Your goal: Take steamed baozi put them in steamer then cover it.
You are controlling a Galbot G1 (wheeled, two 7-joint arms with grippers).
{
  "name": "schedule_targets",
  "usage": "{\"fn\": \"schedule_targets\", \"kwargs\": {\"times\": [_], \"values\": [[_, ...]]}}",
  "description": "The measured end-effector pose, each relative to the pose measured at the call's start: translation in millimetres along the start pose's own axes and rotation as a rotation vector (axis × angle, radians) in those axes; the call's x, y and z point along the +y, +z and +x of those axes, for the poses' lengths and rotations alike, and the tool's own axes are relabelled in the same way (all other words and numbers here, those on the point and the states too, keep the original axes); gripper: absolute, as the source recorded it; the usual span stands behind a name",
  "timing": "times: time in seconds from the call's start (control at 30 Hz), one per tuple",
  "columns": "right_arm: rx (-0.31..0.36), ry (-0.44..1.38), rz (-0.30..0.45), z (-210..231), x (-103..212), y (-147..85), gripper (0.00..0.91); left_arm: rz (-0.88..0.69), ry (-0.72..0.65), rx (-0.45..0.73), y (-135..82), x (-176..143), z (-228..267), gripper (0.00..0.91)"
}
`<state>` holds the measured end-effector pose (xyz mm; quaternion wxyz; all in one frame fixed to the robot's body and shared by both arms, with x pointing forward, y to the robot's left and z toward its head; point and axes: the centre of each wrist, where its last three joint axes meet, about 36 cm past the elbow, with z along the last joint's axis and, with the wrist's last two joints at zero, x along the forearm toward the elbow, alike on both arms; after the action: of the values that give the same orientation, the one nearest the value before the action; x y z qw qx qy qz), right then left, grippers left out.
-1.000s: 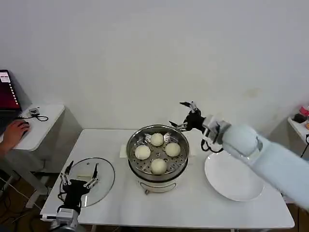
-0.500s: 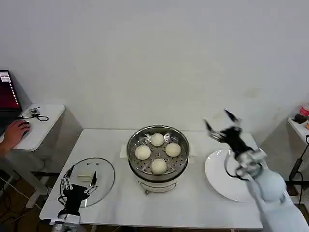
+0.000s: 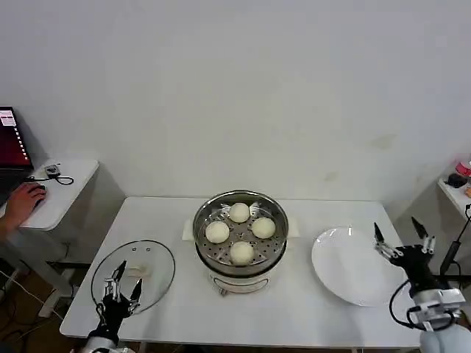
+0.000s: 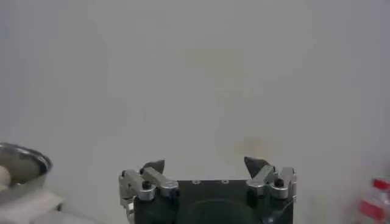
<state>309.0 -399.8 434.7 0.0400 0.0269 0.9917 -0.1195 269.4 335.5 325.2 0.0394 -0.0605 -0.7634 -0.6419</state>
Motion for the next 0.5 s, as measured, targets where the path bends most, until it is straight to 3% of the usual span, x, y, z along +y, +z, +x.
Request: {"fn": "schedule_targets", "kwargs": {"times": [0.5], "values": [[0.035,0.061,-0.005,34,-12,1,0.907,-0.258,0.052,0.016,35,-14,-33,0.907]]}}
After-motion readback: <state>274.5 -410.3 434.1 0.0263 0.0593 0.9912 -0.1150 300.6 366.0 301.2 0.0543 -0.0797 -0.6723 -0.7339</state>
